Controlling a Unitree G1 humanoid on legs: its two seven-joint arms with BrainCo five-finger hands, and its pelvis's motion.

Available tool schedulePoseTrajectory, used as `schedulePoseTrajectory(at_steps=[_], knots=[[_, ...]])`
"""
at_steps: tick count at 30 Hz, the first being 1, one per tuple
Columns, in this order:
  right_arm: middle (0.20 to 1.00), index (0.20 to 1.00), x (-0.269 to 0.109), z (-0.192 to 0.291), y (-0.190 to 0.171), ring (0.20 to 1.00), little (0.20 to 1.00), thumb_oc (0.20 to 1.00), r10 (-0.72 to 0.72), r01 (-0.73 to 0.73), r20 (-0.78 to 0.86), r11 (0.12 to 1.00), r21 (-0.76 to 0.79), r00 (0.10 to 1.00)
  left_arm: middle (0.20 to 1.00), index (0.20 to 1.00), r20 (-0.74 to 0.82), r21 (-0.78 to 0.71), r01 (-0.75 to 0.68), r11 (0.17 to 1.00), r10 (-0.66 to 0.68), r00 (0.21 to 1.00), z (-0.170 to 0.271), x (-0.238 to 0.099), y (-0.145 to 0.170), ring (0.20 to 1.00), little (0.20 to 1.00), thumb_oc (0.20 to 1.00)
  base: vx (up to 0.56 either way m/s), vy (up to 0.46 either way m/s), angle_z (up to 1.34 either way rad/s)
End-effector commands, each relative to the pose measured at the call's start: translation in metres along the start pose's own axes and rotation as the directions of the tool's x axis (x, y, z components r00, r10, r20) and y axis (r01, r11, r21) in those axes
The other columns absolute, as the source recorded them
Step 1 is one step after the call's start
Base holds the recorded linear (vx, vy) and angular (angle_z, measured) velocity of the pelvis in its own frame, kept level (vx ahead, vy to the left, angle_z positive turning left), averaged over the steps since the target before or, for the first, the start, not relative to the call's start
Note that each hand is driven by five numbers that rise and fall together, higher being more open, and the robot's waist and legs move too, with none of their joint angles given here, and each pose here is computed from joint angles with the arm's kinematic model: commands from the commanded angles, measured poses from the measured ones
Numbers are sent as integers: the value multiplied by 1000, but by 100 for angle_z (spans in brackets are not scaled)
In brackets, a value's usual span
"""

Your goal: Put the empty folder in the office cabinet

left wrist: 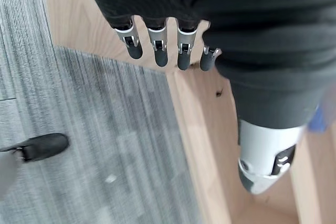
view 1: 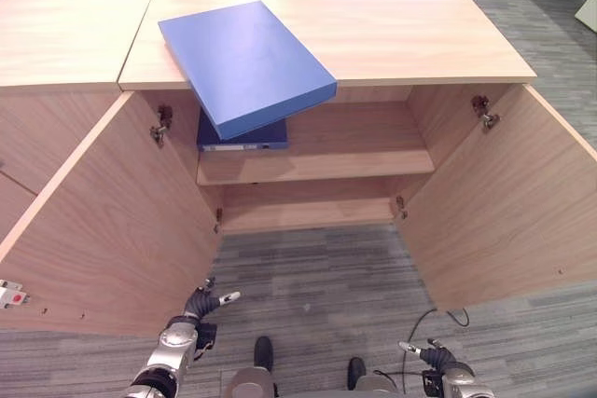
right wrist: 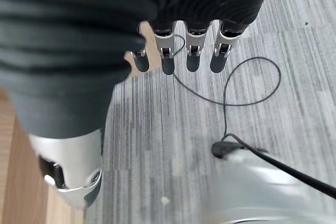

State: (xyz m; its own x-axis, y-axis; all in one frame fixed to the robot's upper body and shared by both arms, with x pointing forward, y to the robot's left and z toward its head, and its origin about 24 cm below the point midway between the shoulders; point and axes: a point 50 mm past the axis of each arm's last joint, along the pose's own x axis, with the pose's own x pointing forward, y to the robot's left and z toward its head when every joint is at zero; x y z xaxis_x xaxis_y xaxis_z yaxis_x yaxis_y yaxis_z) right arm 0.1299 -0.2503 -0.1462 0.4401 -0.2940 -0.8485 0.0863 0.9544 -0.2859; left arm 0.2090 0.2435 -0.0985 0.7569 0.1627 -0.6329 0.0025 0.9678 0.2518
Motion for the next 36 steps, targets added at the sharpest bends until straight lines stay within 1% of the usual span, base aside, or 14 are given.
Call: schedulePoseTrajectory(at_steps=[1, 9, 11, 15, 23, 26, 31, 36], knots=[[1000, 1000, 1, 9, -8, 1000, 1000, 1000, -19, 19, 36, 1000, -5, 999, 1000, 1000, 81, -1, -36, 999, 36, 996, 18, 2, 12, 1000, 1000, 1000, 238, -14, 0], [1000, 1000, 0, 3, -16, 1000, 1000, 1000, -43, 43, 9, 999, -16, 999, 1000, 1000, 58, -18, -49, 999, 50, 997, 10, 1, 13, 1000, 1000, 1000, 218, -109, 2], [1000, 1000, -2, -10, -19, 1000, 1000, 1000, -43, 42, -21, 999, -27, 999, 1000, 1000, 56, -6, -30, 1000, 31, 998, 6, -1, 8, 1000, 1000, 1000, 237, -136, 26], [1000, 1000, -3, -18, -25, 1000, 1000, 1000, -53, 51, -44, 998, -44, 998, 1000, 1000, 54, -11, -16, 1000, 17, 998, 3, -2, 2, 1000, 1000, 1000, 172, -171, 50], [1000, 1000, -3, -16, -41, 1000, 1000, 1000, -86, 83, -31, 993, -78, 996, 1000, 1000, 72, -43, 11, 999, -8, 997, 11, 0, -7, 1000, 1000, 1000, 90, -231, 18], [1000, 1000, -5, -19, -52, 1000, 1000, 1000, -122, 122, -35, 992, -21, 992, 1000, 1000, 77, -46, 25, 999, -21, 997, 13, 1, -11, 1000, 1000, 1000, 86, -273, 35], [1000, 1000, -6, -19, -54, 1000, 1000, 1000, -134, 134, -32, 991, 2, 990, 1000, 1000, 104, -53, 31, 998, -25, 994, 22, 2, -11, 1000, 1000, 1000, 16, -172, 25], [1000, 1000, -6, -21, -56, 1000, 1000, 1000, -144, 145, -45, 989, 15, 989, 1000, 1000, 88, -45, 20, 999, -16, 996, 20, 3, -11, 1000, 1000, 1000, 99, -36, 0]])
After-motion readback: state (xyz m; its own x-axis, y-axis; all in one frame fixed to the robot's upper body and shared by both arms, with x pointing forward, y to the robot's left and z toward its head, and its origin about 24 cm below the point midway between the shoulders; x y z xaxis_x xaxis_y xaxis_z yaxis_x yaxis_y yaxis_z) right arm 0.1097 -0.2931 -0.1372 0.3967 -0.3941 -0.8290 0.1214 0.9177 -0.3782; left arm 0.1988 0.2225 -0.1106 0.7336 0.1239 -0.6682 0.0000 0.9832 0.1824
